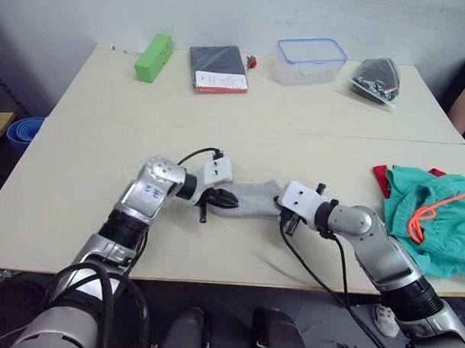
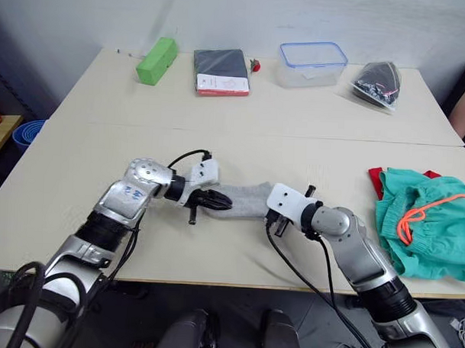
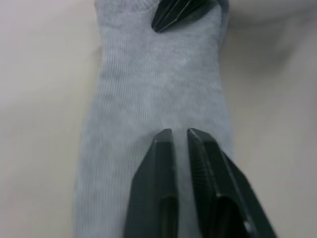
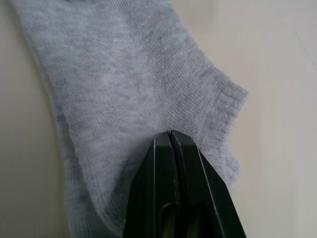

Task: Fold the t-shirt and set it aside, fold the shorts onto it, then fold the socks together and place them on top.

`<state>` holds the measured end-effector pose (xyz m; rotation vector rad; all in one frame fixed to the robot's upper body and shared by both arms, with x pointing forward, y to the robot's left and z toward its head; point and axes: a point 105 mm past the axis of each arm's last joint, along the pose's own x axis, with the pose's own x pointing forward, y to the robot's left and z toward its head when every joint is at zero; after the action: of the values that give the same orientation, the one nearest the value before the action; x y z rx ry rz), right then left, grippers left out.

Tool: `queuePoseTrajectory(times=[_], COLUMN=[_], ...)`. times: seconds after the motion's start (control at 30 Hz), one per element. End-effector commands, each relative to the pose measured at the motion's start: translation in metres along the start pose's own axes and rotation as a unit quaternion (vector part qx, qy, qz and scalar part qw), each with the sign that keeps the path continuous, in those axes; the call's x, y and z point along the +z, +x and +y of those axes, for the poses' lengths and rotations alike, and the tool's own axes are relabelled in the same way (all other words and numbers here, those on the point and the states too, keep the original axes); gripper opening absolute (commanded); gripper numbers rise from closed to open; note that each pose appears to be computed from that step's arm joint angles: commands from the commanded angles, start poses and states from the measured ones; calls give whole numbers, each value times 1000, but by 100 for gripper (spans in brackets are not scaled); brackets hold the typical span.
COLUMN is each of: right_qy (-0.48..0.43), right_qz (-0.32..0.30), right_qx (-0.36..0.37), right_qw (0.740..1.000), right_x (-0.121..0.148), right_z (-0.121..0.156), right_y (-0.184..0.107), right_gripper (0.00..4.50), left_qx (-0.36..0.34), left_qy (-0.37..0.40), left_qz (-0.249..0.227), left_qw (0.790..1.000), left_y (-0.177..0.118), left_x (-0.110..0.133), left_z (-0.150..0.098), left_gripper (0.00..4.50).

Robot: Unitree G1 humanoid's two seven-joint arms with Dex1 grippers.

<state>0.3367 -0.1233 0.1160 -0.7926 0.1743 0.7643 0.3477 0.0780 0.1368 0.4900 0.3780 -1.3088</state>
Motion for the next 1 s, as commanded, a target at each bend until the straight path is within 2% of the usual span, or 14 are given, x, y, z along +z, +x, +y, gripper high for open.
queuePoseTrajectory(times=[0.03,0.17,0.2,0.23,0.3,0.4,0.47,0.53,0.77,0.87,1.0], right_qy=[19,34,34,35,35,39,39,39,42,44,47], right_qz=[17,11,11,11,9,4,1,0,0,0,-1], right_qx=[-5,-5,-2,0,2,5,7,7,7,4,1], right_qw=[1000,999,999,999,999,999,999,999,999,999,999], right_x=[-10,-8,-8,-8,-7,-3,-1,1,2,4,5], right_z=[1,4,5,6,7,7,7,6,4,4,4], right_y=[-1,1,1,1,1,1,1,0,-3,-4,-6], right_gripper=[0,0,0,0,0,0,0,0,0,0,0], left_qx=[60,86,76,68,64,109,128,133,104,87,77], left_qy=[-93,-268,-311,-353,-407,-484,-536,-565,-600,-605,-596], left_qz=[-62,-109,-125,-139,-150,-183,-199,-210,-199,-172,-149], left_qw=[992,953,939,923,899,849,810,787,768,772,785], left_y=[-42,-63,-61,-57,-47,-26,-15,-10,2,9,-1], left_x=[12,-6,-6,-6,-9,-23,-32,-34,-30,-29,-32], left_z=[6,-11,-22,-31,-47,-47,-44,-41,-31,-31,-30], left_gripper=[155,281,315,321,367,448,448,448,448,448,448])
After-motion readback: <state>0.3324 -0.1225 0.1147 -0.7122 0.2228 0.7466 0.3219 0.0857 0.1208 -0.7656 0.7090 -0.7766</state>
